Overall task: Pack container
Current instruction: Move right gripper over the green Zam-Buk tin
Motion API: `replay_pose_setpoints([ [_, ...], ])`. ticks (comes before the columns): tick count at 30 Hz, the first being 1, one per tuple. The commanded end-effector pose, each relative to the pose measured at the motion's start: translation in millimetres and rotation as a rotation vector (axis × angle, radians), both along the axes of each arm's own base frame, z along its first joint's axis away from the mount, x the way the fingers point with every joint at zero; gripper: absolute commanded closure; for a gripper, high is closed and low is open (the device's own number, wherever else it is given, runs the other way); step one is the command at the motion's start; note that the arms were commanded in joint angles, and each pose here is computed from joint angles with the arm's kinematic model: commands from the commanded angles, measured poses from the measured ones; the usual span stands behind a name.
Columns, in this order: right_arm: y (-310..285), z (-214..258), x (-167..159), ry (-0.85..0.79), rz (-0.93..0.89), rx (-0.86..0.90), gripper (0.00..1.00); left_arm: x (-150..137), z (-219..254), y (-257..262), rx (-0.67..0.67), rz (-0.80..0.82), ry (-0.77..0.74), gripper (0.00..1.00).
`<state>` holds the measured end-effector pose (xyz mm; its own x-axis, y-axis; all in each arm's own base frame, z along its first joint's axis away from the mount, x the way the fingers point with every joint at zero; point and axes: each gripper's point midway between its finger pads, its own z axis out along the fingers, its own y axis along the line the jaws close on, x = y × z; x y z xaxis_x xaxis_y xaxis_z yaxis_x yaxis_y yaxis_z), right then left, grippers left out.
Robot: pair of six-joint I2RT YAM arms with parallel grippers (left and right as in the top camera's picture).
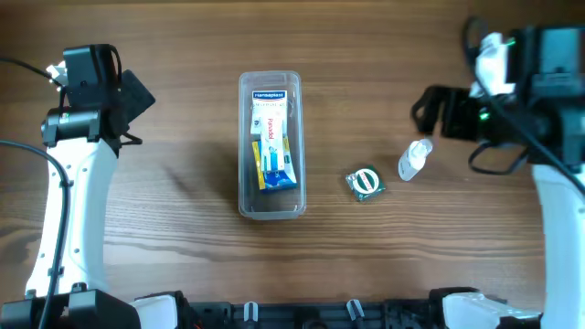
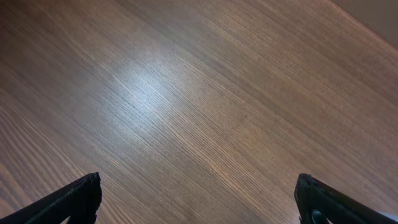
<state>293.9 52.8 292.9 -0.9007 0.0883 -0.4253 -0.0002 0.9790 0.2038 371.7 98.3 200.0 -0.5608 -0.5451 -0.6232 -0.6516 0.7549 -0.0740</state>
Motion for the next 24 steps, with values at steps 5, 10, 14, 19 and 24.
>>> replay_pose_setpoints([
  [5,54,-86,-21,0.201,0.185,-0.049,0.0,1,9,3,0.009,0.011,-0.022,0.0],
  [10,59,-139,-24,0.253,0.183,-0.17,0.0,1,9,3,0.009,0.011,-0.022,0.0],
  [14,61,-169,-17,0.264,0.198,-0.197,0.0,1,9,3,0.009,0.011,-0.022,0.0],
  [19,66,-195,-5,0.254,0.226,-0.204,0.0,1,9,3,0.009,0.011,-0.022,0.0],
  [24,69,-223,-3,0.314,0.231,-0.212,0.0,1,9,3,0.009,0.011,-0.022,0.0],
])
